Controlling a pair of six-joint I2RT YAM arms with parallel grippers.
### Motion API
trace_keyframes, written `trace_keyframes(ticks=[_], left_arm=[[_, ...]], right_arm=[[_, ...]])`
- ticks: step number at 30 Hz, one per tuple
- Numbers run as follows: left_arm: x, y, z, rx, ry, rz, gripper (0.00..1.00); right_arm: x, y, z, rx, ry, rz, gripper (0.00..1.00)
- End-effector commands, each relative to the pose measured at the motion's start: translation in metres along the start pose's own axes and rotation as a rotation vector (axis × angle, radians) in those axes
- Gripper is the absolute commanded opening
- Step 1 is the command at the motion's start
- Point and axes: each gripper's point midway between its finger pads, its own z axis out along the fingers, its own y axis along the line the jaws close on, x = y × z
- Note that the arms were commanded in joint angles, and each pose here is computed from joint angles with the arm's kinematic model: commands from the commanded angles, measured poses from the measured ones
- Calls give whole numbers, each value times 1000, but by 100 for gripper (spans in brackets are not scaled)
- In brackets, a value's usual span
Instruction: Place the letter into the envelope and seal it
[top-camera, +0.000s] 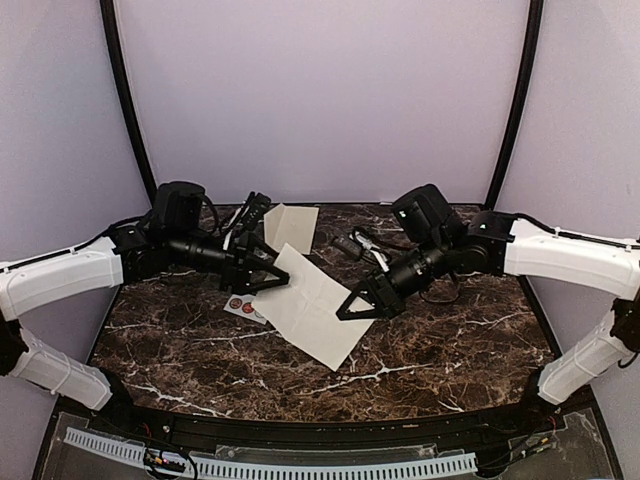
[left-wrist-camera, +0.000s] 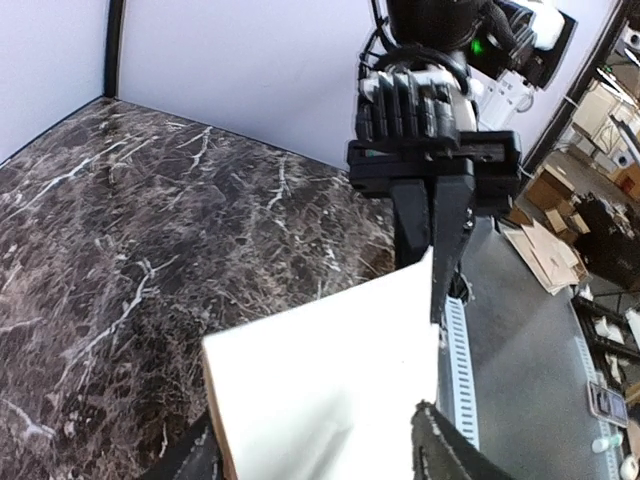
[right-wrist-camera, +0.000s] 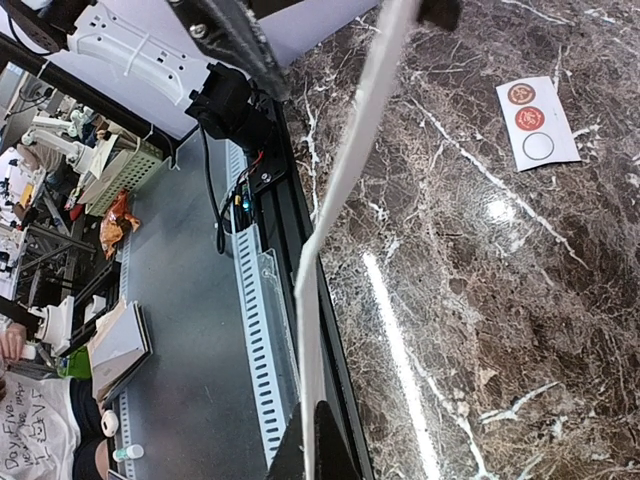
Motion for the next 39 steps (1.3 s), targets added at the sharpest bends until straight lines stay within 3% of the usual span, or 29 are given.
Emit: trace_keyframes(ticks=[1,4,6,10,16,25,39], left_arm=[[-43,24,-38,-319,-143,130,71],[-59,30,-75,-499,-252,193,86],[-66,22,-85,-510,-285,230,89],[-63,-7,-67,-321,-280,230,89],[-40,-22,-19,-125,-145,156,88],[-2,-25,31,47,5,29,82],[9,-32,43,128,33,-24,54]], right_arm=[[-12,4,-8,29,-72,-30,0],[-16,-1,-10,66,-102,-19,0],[-19,-3,-10,69,-115,-19,0],[-26,-3,-9,69,-138,-30,0],[-34,-2,-7,61,-168,-55,0],[-37,-3,-4,57,-166,-67,0],[-35,-11,9,74,-115,-71,0]])
